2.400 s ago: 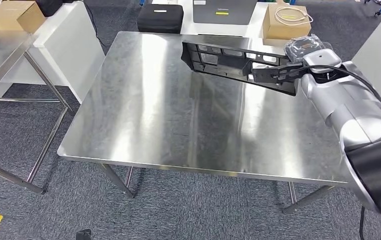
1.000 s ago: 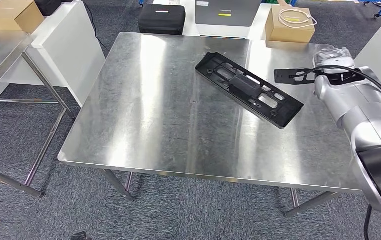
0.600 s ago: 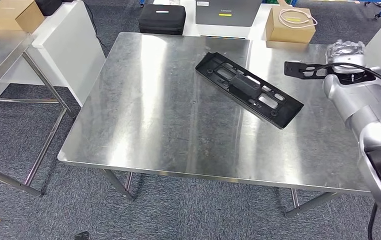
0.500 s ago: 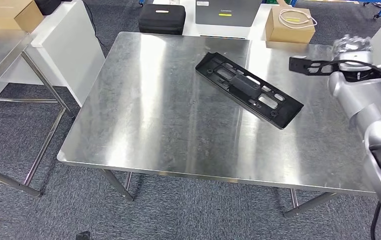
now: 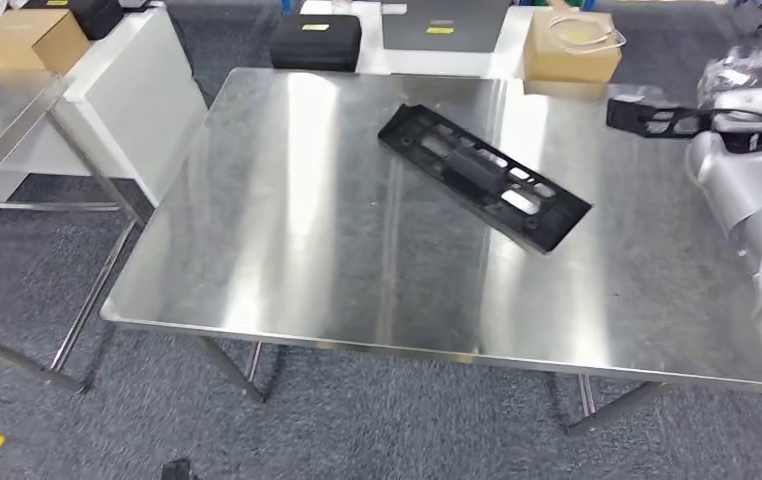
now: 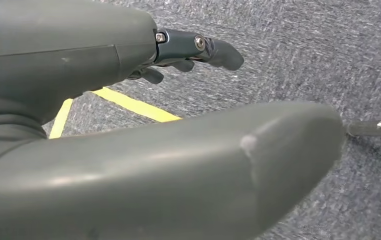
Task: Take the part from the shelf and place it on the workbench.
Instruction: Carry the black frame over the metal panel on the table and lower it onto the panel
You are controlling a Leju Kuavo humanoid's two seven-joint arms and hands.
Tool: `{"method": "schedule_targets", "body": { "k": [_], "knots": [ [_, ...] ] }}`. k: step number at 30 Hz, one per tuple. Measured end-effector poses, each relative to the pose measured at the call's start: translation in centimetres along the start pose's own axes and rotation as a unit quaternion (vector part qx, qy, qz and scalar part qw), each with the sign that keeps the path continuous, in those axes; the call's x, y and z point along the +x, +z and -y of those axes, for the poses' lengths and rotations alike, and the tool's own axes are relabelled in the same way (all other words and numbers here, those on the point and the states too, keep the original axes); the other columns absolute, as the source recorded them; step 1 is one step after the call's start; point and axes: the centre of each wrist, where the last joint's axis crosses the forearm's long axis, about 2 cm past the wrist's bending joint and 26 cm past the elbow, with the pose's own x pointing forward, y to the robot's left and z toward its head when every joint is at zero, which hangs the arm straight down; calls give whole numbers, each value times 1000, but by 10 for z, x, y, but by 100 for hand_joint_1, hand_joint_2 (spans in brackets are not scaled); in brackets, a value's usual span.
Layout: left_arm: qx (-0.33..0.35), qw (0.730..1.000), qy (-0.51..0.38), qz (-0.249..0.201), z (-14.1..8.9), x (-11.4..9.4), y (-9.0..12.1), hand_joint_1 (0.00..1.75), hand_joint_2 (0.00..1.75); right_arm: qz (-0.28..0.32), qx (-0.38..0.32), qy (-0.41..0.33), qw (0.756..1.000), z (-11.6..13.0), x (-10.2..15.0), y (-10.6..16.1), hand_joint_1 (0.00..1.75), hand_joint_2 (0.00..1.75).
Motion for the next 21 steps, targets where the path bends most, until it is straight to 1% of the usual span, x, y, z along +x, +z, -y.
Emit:
{"method": "schedule_targets", "body": {
  "k": [9, 13, 21],
  "knots": [
    [-5, 1000, 0, 1, 0, 0, 0, 0, 0, 0, -1, 2, 1000, 0, 0, 0, 0, 175],
    [-3, 1000, -3, 5, -4, 1, -3, 0, 0, -4, -2, 3, 1000, 2, -4, -1, 0, 175],
    [-7, 1000, -1, 7, 0, 4, -2, 0, 0, -13, 3, 2, 1000, -3, -13, -3, 0, 175]
  ]
}}
